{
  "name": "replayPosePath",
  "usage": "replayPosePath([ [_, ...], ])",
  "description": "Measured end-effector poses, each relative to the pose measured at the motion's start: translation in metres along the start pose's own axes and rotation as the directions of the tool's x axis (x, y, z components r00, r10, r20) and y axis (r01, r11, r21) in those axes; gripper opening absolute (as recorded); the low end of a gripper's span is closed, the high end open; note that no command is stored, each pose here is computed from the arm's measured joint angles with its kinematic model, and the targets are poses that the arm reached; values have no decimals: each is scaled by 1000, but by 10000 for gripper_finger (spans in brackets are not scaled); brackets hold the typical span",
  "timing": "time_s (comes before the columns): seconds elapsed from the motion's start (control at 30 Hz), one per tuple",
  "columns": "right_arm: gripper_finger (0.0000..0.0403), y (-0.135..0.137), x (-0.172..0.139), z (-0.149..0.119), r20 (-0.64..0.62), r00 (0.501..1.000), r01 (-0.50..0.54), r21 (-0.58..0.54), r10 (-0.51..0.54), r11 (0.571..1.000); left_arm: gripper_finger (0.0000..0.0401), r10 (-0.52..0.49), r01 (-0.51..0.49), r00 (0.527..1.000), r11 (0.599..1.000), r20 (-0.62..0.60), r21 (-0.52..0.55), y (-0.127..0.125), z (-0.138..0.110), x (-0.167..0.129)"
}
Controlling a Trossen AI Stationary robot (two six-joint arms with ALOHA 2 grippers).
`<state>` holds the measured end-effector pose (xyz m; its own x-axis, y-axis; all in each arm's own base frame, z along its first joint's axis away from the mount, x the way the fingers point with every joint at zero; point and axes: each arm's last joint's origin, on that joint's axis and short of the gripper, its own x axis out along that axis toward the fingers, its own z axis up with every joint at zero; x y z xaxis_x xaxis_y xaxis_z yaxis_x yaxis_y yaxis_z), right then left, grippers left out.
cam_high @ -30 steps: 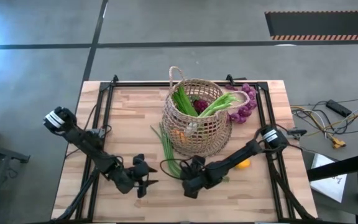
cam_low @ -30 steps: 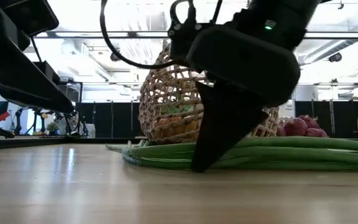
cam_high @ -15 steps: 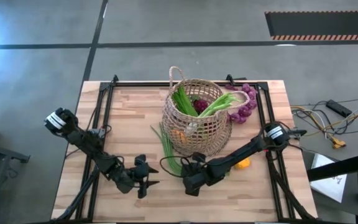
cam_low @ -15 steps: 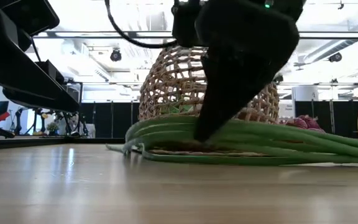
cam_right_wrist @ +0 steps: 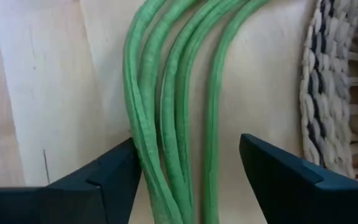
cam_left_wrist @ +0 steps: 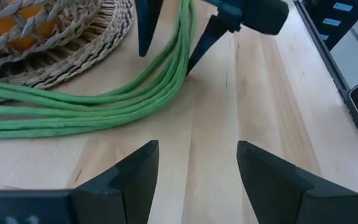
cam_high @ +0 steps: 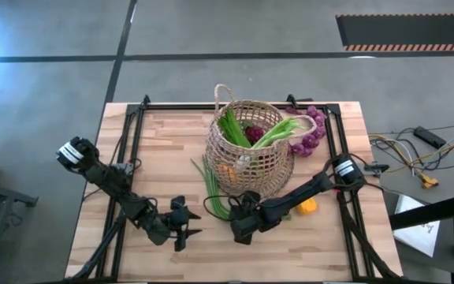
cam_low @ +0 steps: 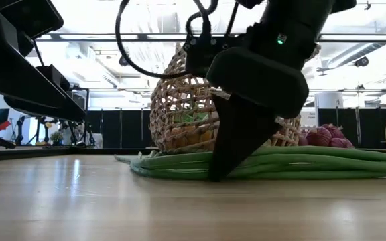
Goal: Build produce basket
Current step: Put the scallions into the basket
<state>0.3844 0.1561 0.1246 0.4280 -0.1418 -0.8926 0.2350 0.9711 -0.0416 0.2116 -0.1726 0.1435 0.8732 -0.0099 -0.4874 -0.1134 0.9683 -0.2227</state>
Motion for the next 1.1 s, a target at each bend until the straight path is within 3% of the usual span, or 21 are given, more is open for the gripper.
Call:
replayPosePath([
  [0.13,211,-3,4,-3,3,1000,-13,4,13,1000,201,-2,2,1000,1000,-1,0,0,0,0],
  [0.43,29,-12,16,-17,-30,999,-18,-23,18,1000,201,-1,1,1000,1000,0,-1,0,0,0],
  [0.73,19,8,-23,-12,155,988,12,-99,4,995,201,9,-9,1000,1000,8,-1,0,0,0],
  [1.0,18,-1,-92,12,358,933,-26,-67,48,997,201,11,-11,1000,1000,10,-1,0,0,0],
  [1.1,18,-5,-122,19,455,888,-39,-71,68,997,201,12,-12,1000,1000,9,3,1,0,0],
])
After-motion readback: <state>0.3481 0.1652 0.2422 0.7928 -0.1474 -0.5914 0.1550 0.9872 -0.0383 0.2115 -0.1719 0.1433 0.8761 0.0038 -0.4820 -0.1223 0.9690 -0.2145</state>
